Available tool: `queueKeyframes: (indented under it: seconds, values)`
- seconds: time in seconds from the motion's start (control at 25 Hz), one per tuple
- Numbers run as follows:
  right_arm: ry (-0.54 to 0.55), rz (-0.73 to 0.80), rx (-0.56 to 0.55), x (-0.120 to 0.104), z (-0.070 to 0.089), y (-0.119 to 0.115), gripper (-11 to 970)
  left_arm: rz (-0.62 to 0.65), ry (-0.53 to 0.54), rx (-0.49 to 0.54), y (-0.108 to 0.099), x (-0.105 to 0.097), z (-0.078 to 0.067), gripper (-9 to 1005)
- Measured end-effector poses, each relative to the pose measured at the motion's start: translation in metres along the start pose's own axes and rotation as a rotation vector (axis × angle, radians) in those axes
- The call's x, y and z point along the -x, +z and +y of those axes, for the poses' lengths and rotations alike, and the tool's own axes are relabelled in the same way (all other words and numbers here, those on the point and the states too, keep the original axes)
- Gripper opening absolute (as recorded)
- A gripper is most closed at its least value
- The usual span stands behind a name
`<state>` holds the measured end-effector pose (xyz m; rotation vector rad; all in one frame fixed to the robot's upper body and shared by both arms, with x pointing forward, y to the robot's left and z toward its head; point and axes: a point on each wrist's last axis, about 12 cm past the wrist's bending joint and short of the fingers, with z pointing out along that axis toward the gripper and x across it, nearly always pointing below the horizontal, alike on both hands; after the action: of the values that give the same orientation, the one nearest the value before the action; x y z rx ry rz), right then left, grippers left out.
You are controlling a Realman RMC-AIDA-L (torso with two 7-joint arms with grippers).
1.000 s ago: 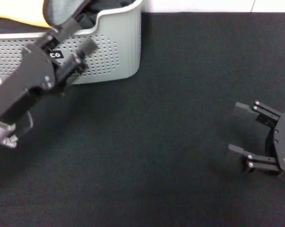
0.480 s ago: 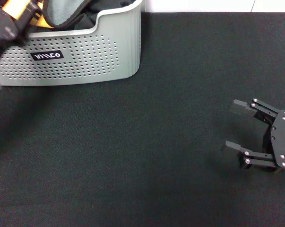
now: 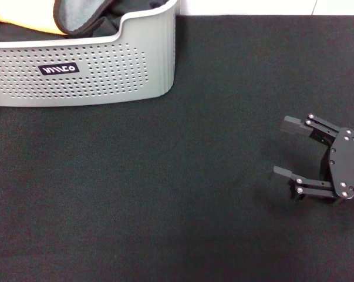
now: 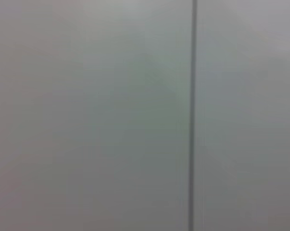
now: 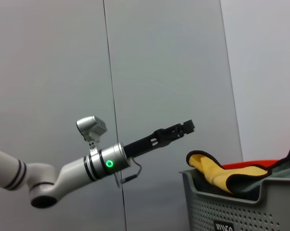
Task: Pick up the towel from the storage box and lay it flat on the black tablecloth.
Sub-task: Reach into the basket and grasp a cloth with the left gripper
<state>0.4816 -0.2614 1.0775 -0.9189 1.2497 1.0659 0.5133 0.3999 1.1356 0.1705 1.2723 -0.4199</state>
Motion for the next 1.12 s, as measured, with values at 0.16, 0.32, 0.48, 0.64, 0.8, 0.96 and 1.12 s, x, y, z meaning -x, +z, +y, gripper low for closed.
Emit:
queueKeyframes:
  seconds: [0.16,0.32,0.48,0.64,0.8,0.96,1.12]
  values:
    - [-0.004,0.005,-0.002,0.000,-0.002,0.003,884,0.046,0.008,0.094,-0.009,0.014,0.020,534]
    - [-0.010,0.009,-0.003,0.001,-0.005,0.005,885,0.101,0.047,0.169,-0.013,0.021,0.034,521]
    - [-0.014,0.009,0.000,0.002,-0.007,0.007,885,0.152,0.072,0.238,-0.010,0.019,0.044,516]
    - [-0.015,0.008,0.002,0.002,-0.007,0.008,885,0.193,0.088,0.270,-0.003,0.014,0.048,517]
    - [-0.015,0.007,0.002,0.002,-0.007,0.008,884,0.244,0.099,0.274,0.010,0.004,0.047,517]
    - [-0.013,0.007,-0.001,0.002,-0.006,0.007,884,0.273,0.105,0.288,0.019,-0.001,0.048,508]
    - [-0.008,0.007,-0.004,0.001,-0.005,0.006,884,0.276,0.108,0.300,0.022,-0.003,0.048,466]
